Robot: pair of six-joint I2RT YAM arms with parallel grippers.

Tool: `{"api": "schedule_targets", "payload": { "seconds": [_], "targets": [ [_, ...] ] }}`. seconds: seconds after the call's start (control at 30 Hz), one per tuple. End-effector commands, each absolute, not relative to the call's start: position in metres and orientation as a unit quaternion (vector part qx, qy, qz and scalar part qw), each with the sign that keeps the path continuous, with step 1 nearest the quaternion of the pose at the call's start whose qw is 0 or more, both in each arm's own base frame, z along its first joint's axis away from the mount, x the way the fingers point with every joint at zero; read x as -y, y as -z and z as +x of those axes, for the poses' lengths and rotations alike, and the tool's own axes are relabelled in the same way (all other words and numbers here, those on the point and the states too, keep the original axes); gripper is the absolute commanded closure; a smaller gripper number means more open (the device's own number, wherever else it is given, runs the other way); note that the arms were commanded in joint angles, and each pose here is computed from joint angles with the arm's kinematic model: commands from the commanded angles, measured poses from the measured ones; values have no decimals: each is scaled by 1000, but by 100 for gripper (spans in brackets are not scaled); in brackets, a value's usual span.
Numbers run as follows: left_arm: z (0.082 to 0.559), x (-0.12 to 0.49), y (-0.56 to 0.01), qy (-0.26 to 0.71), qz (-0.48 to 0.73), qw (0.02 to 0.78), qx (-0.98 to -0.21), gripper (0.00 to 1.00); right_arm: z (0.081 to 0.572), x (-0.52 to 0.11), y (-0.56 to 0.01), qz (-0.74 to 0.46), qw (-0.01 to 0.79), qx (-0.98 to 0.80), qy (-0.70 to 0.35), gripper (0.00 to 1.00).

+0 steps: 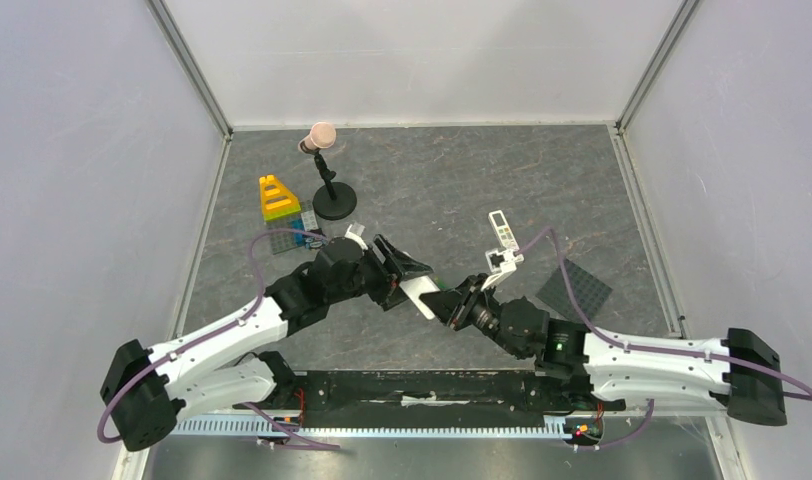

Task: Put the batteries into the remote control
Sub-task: Pick up the remote control from the center of the board.

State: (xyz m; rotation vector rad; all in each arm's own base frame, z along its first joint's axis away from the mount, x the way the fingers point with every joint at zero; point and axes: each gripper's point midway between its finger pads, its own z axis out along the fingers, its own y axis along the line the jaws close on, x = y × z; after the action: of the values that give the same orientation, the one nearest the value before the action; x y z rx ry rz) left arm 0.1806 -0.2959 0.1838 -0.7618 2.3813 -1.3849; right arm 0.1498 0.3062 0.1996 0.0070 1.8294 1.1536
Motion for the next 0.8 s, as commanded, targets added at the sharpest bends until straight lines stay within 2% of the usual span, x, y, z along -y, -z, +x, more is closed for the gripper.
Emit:
{"api": "schedule_targets", "payload": {
  "seconds": [0.0,0.17,0.37,0.63,0.77],
  "targets": [
    [168,305,-233,575,-128,208,-781,26,139,-303,-245,31,448,-709,-544,99],
    [167,285,-259,612,-88,306,-724,23,129,-301,-250,86,388,-701,-593,100],
    [159,273,-273,653,-51,367,-661,24,130,-304,-256,151,339,-676,-637,100],
    [156,273,-280,666,-38,377,-643,48,128,-308,-258,167,317,-660,-661,99],
    [156,274,-274,660,-37,370,-652,72,129,-307,-256,168,320,-657,-661,99]
  ]
}}
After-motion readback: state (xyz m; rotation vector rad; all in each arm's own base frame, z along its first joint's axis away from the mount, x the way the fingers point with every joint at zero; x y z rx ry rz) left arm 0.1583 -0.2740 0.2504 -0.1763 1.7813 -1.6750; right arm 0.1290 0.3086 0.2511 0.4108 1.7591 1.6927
